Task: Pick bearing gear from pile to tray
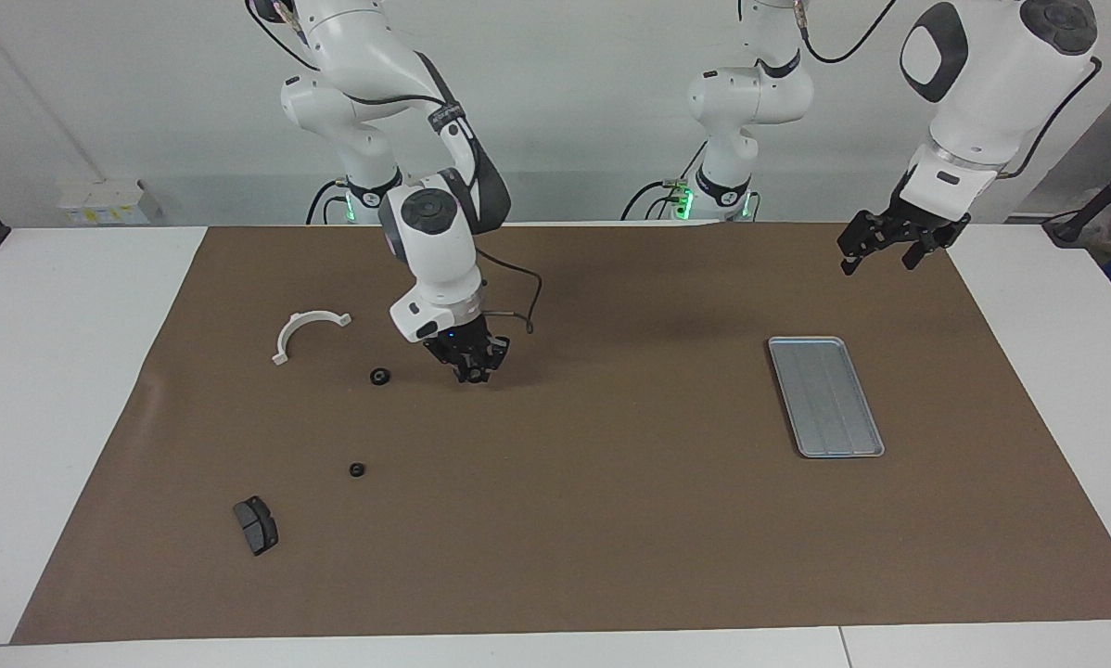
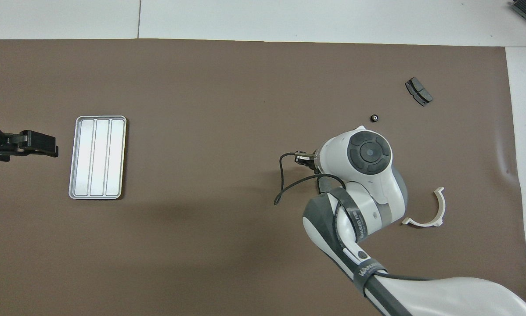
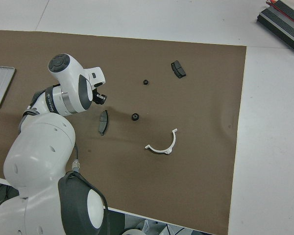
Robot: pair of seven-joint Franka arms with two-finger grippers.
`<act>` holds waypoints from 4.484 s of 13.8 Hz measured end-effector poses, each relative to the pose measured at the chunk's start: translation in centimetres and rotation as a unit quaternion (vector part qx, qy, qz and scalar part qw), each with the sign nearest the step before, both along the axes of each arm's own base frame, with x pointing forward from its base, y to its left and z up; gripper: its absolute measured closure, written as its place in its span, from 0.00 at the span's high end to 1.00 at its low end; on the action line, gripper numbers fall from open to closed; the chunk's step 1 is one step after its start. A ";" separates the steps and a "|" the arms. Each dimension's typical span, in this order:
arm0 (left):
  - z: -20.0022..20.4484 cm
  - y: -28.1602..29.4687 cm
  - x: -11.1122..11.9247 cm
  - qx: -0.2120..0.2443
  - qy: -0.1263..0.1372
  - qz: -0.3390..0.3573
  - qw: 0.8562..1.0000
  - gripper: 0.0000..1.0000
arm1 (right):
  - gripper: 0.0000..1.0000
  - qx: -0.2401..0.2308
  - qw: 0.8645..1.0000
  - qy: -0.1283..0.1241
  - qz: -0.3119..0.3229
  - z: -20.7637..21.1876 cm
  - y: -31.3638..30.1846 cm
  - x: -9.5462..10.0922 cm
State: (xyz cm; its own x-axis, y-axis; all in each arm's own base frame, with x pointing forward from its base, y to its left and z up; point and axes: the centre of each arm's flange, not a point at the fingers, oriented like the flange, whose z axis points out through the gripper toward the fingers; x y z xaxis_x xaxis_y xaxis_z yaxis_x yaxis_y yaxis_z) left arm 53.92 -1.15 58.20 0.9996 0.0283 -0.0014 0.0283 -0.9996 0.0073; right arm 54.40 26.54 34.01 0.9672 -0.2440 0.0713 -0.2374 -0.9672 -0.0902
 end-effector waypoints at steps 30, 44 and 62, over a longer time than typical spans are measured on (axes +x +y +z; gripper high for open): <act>-15.2 -28.2 0.7 -0.069 -0.117 0.056 0.989 1.00 | 0.99 -0.053 0.997 0.018 0.050 -0.2 -9.1 1.2; -27.7 -39.1 -3.6 -0.050 -0.068 0.012 0.996 0.91 | 0.82 -0.043 0.995 0.044 0.073 -4.3 -18.1 -1.5; -28.7 -38.5 -4.1 -0.051 -0.071 0.011 0.996 0.44 | 0.34 -0.038 0.997 0.030 0.062 -3.9 -18.4 -1.2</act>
State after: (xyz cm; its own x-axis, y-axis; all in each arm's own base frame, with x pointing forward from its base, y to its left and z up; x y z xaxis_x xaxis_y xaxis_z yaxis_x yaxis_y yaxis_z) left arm 49.79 -39.60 29.50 0.9890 0.0575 0.1362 0.0421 -0.9926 0.1135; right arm 53.21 8.18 30.12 0.9925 -0.1190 0.0261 -0.1190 -0.9929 -0.0038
